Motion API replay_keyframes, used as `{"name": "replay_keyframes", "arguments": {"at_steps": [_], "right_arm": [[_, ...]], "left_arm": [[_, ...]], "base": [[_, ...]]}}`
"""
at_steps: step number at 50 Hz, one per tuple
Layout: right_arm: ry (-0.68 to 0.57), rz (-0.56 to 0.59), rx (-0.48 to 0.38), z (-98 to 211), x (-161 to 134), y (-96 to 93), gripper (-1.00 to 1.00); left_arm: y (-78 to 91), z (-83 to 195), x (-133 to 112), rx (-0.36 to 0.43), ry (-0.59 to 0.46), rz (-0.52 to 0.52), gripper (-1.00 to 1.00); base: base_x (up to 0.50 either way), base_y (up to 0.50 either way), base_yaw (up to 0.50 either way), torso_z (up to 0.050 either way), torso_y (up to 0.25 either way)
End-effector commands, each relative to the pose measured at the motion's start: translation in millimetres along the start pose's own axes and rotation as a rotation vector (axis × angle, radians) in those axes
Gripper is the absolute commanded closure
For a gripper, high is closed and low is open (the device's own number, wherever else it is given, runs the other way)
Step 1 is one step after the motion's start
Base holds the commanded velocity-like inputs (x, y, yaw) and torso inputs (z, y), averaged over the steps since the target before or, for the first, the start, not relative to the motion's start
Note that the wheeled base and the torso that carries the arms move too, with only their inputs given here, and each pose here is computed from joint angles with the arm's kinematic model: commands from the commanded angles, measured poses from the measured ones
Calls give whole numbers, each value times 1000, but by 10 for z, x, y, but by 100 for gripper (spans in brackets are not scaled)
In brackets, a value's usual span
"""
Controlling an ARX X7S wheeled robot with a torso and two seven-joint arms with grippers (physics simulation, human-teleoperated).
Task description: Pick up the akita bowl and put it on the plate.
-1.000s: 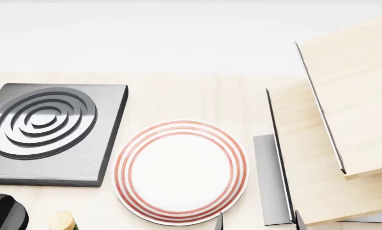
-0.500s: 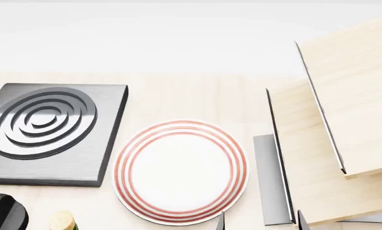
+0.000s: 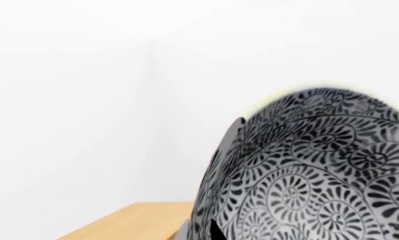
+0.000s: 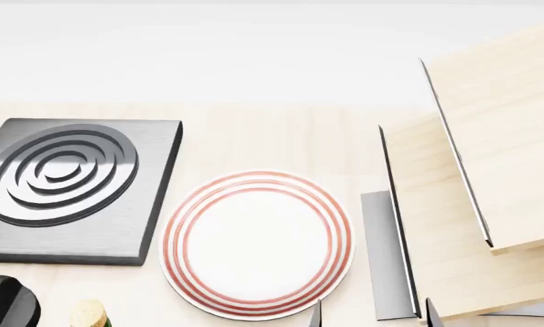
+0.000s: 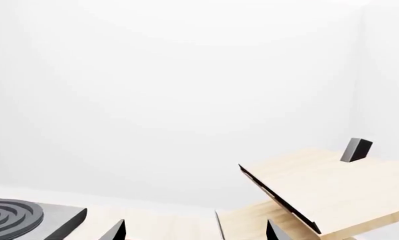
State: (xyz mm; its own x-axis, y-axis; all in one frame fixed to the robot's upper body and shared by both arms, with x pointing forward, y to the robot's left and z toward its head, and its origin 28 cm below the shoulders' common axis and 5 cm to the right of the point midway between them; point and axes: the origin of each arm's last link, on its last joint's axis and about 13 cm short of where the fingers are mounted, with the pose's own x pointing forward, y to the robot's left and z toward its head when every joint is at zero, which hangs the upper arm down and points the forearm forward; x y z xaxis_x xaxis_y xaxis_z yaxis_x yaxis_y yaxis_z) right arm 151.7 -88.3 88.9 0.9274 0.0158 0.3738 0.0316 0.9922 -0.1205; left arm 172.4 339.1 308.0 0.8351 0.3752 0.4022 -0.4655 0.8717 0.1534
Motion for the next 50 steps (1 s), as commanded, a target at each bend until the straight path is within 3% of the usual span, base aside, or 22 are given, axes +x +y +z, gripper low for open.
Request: {"name": "replay_keyframes", "arguments": {"at_steps": [1,2,4,5,6,7,29,42,50], "right_arm": [[0,3,-1,-3,-4,0,-100],[-1,2,-1,3,-4,-5,-100],[-2,0,0,5,-2,-8,-100],[-1,1,1,-5,0,-4,-100],[2,2,-1,-11,1,1,-100],[3,3,0,-8,0,2,-100],[2,6,3,-7,-2,1,-100],[-1,5,4,2,-6,-5,-100],[0,5,4,-2,-7,-4,-100]], "left_arm": [[-334,-340,-78,54,-92,-311,100],[-380,-298,66,35,-103,-301,100],[-551,-88,306,-93,-79,-332,100],[-528,74,418,-156,-40,-277,100],[-411,193,473,-161,-68,-119,100],[-381,185,487,-145,-61,-41,100],[-763,451,632,-181,-98,-121,100],[-875,584,689,-175,-120,-129,100],[-855,633,740,-156,-130,-113,100]], "base": [[0,0,0,0,0],[0,0,0,0,0],[0,0,0,0,0],[0,0,0,0,0],[0,0,0,0,0],[0,0,0,0,0],[0,0,0,0,0],[0,0,0,0,1],[0,0,0,0,0]]}}
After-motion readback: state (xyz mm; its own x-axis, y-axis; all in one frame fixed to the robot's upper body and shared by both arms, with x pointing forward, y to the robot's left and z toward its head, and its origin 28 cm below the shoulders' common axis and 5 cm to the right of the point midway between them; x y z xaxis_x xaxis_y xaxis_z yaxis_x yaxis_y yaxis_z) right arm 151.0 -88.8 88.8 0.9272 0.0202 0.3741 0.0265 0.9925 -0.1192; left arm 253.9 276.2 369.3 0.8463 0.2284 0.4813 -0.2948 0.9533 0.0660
